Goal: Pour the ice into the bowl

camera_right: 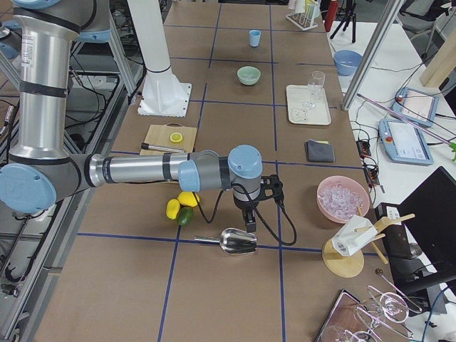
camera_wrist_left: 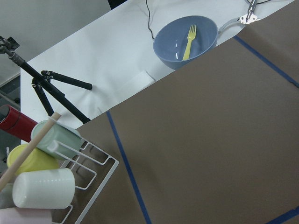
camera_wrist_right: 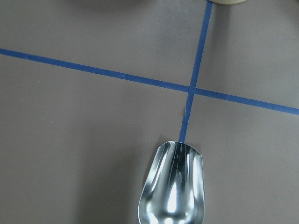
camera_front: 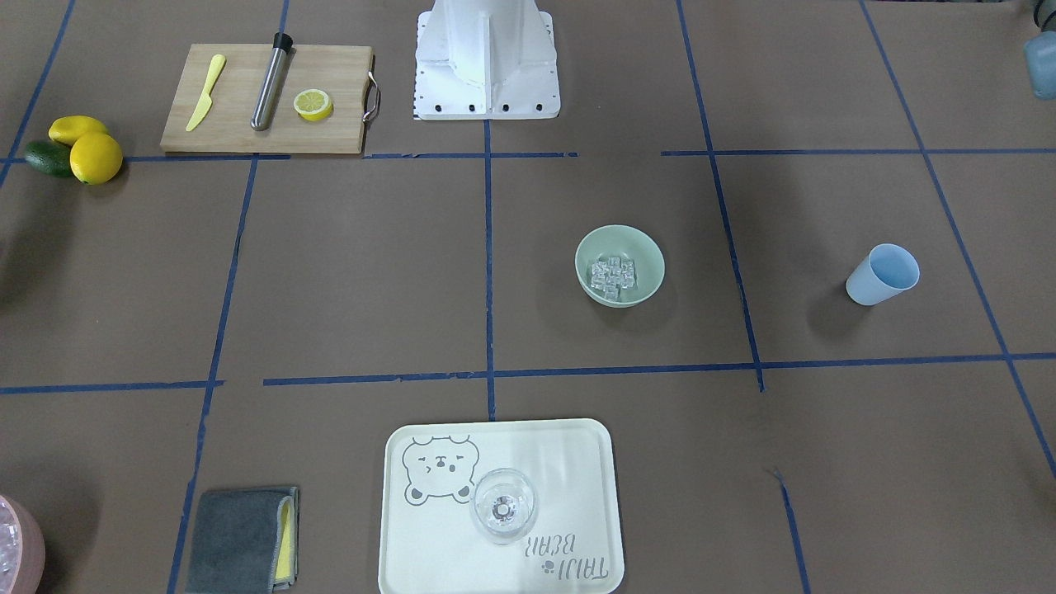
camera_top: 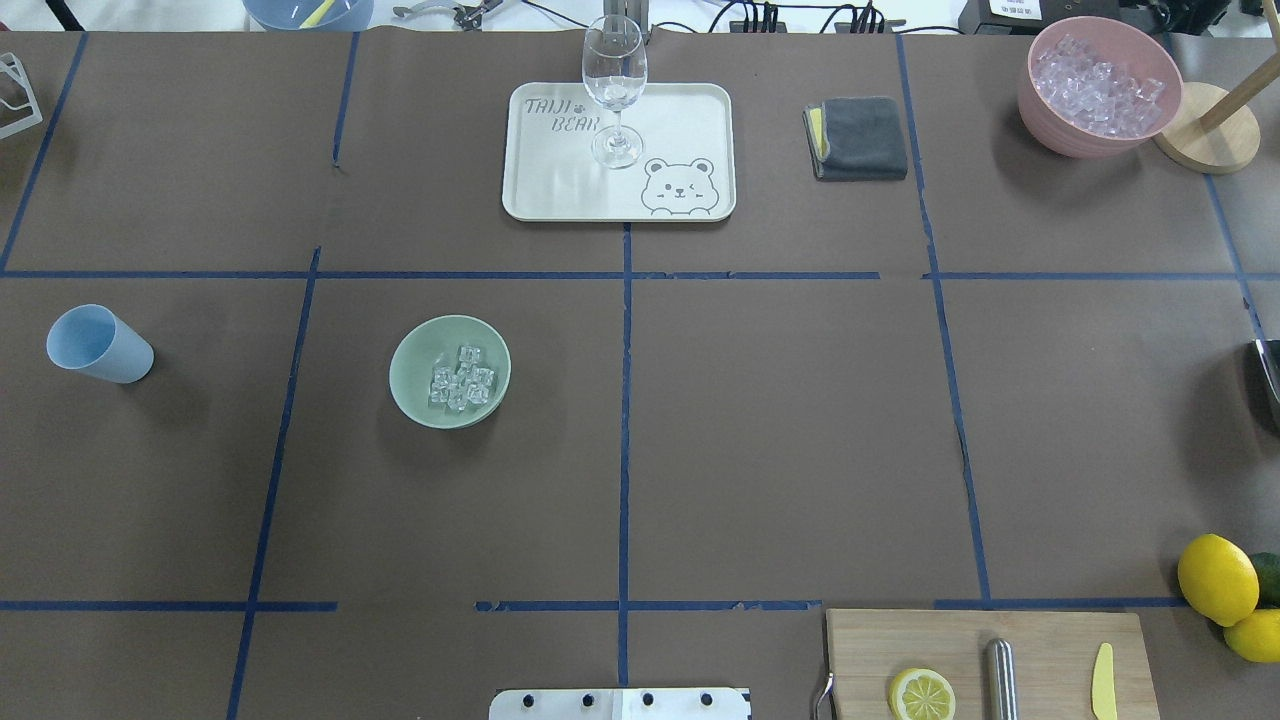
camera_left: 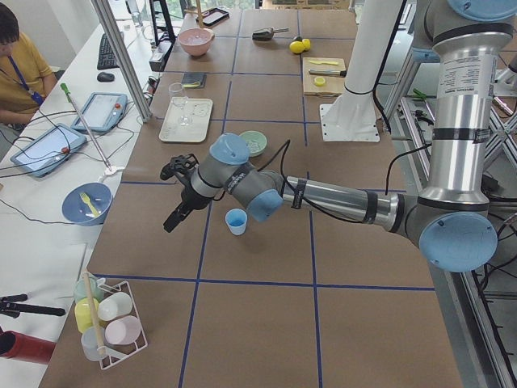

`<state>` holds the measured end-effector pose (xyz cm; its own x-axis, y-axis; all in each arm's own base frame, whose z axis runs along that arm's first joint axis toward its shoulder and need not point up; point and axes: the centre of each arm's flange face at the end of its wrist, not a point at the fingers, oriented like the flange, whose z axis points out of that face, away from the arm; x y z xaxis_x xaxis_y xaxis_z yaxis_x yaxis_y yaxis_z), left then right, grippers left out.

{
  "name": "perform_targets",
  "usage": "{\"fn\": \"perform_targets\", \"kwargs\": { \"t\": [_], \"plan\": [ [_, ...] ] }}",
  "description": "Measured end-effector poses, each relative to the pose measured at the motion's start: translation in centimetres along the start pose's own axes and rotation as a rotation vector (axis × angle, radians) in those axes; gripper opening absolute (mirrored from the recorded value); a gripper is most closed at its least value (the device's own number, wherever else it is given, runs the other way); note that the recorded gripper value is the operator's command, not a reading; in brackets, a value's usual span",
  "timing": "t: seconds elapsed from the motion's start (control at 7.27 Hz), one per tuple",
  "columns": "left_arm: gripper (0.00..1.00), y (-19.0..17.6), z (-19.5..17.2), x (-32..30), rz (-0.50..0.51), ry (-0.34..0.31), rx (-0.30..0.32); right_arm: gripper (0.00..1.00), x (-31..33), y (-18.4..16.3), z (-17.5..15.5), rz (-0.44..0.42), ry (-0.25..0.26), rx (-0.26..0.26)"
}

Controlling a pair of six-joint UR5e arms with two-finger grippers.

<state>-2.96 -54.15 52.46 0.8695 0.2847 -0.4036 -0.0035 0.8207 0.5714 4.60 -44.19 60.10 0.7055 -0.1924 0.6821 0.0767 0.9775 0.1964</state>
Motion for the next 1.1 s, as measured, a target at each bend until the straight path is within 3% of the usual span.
{"fn": "perform_targets", "kwargs": {
  "t": [0.28, 0.41, 0.55, 0.69, 0.83, 1.1],
  "plan": [
    [1.00, 1.0, 1.1, -3.1, -0.137, -0.011, -0.230, 1.00, -0.1, -0.1, -0.2, -0.002, -0.001, 0.003],
    [1.00, 3.2, 1.5, -4.3, -0.207, 0.050, -0.302, 1.00, -0.5, -0.3, -0.5, -0.005, -0.005, 0.007],
    [1.00, 6.6, 2.5, -4.9, -0.288, 0.182, -0.357, 1.00, -1.1, -0.6, -0.8, -0.006, -0.014, 0.011],
    [1.00, 9.2, 2.9, -5.0, -0.341, 0.271, -0.380, 1.00, -2.2, -1.2, -1.0, -0.003, -0.024, 0.014],
    [1.00, 10.8, 3.1, -5.1, -0.366, 0.307, -0.391, 1.00, -4.9, -2.3, -1.1, 0.001, -0.035, 0.017],
    [1.00, 11.8, 3.1, -5.1, -0.379, 0.324, -0.397, 1.00, -15.0, -4.9, -1.3, -0.070, -0.086, 0.031]
  ]
}}
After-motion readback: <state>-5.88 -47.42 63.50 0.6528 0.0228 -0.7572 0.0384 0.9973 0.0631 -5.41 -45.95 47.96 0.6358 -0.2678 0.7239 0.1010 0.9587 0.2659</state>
